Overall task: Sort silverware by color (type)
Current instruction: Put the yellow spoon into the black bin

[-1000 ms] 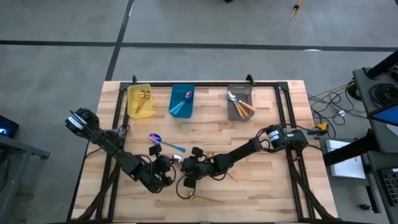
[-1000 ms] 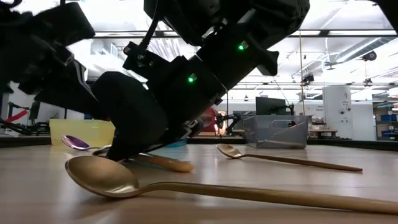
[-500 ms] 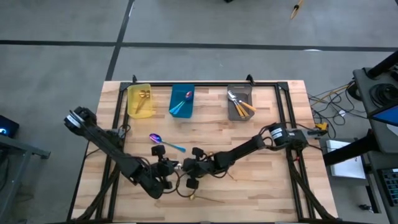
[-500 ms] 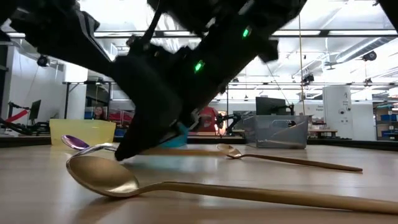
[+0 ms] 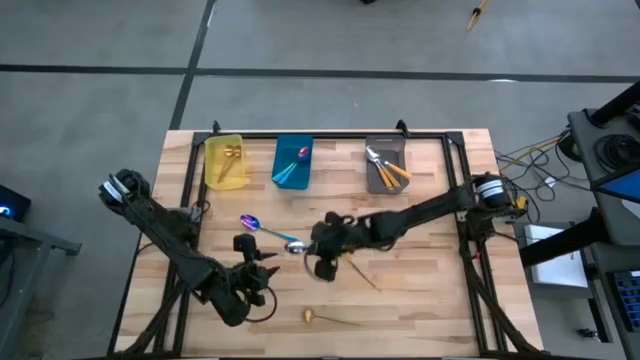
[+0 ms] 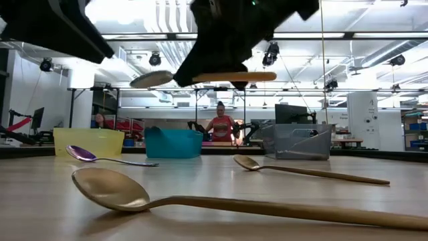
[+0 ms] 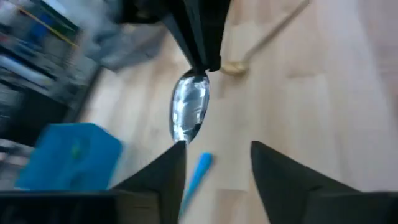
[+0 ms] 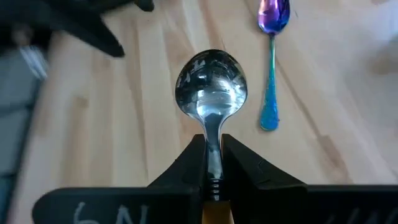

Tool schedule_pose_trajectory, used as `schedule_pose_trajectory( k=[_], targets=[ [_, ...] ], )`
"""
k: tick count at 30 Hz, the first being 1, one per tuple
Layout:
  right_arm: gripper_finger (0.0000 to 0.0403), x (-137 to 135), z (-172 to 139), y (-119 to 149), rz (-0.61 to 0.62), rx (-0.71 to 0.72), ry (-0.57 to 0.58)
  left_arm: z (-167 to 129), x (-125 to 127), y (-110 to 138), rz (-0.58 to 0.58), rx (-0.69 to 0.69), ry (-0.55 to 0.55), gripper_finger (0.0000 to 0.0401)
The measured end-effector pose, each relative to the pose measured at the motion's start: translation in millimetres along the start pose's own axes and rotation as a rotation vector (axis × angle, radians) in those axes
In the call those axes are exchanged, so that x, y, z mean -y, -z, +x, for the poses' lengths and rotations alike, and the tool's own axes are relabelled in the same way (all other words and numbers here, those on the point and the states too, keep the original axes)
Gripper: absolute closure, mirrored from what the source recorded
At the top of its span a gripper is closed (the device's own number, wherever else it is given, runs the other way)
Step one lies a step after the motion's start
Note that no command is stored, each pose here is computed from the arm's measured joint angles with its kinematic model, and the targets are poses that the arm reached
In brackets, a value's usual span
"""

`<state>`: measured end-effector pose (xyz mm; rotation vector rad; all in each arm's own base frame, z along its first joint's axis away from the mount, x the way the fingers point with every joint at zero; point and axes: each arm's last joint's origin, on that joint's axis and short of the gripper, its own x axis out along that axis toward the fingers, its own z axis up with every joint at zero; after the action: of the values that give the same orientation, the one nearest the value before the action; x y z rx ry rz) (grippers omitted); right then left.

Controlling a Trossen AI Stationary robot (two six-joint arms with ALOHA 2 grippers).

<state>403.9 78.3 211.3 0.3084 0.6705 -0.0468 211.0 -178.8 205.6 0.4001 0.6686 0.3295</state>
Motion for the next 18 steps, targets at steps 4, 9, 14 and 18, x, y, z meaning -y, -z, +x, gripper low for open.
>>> schedule_pose_trajectory(
  k=[4,9,14,18],
  targets=[
    [0.0377,14,-5,6,0.128,0.074,-0.158,1,1,3,0.024,0.037,-0.076,0.0198],
    [0.0377,19,-2,7,0.220,0.193,-0.374,11,6,3,0.068,0.062,-0.148,0.0178],
    [0.0377,21,7,11,0.242,0.190,-0.384,21,11,2,0.073,0.061,-0.163,0.0176],
    [0.0377,17,11,6,0.233,0.189,-0.414,28,12,0,0.042,0.068,-0.169,0.0179]
  ],
)
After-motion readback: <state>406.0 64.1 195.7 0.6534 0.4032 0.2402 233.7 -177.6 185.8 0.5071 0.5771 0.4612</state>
